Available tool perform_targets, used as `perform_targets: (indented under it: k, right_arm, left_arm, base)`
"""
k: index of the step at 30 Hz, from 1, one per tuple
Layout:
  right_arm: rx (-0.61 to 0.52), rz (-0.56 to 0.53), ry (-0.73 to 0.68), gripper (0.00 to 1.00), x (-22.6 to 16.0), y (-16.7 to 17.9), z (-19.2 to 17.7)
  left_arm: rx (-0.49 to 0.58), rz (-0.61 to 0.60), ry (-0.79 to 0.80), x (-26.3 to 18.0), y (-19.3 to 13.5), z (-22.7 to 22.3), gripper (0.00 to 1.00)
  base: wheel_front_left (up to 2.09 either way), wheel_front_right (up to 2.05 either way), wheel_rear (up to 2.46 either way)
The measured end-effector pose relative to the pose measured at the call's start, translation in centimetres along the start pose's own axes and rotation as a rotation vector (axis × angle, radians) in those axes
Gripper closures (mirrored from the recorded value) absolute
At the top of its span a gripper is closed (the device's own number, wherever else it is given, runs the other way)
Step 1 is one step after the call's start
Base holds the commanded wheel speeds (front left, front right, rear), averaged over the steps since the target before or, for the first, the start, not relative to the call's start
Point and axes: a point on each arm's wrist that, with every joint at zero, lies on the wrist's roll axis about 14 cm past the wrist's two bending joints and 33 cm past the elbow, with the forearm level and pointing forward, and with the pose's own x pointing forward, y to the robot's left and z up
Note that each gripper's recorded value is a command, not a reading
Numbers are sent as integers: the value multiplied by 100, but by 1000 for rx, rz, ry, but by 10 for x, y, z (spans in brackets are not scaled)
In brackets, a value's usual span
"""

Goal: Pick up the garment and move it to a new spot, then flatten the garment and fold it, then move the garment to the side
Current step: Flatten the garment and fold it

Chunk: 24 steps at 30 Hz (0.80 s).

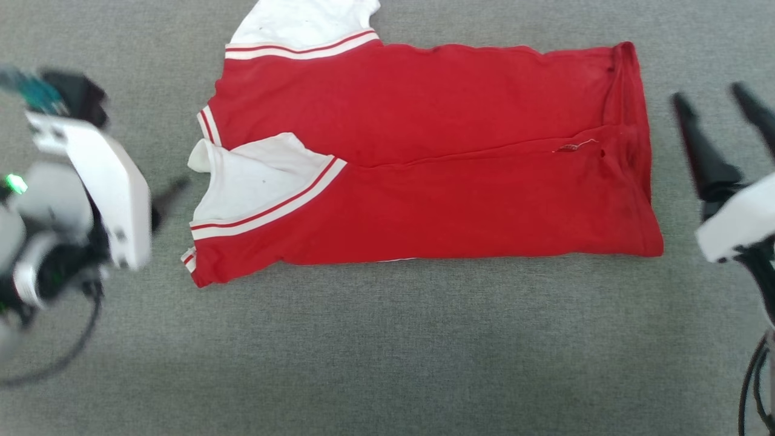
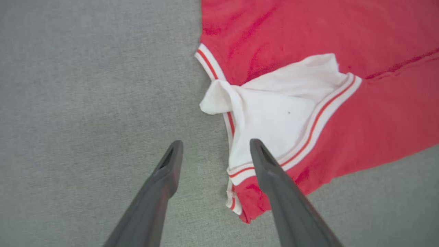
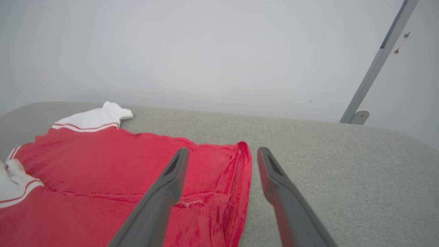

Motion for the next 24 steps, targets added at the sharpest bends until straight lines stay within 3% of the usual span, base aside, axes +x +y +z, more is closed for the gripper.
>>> perform_targets:
  k: [8, 13, 23, 24]
  right_arm:
    - [24, -156, -176, 0, -31, -22, 24]
    - [59, -193, -119, 0, -42, -27, 4]
    - [150, -168, 136, 0, -48, -17, -55]
    - [156, -161, 165, 0, -47, -14, -61]
  left_arm:
    - [-10, -40, 89, -5, -30, -45, 0]
    - [-34, -44, 157, 6, -35, -68, 0]
    - [-51, -3, 240, 41, -23, -88, 1]
    - [-56, -14, 249, 43, -25, -89, 52]
  base:
    - [0, 0, 0]
    - [0, 0, 0]
    - [0, 0, 0]
    - [0, 0, 0]
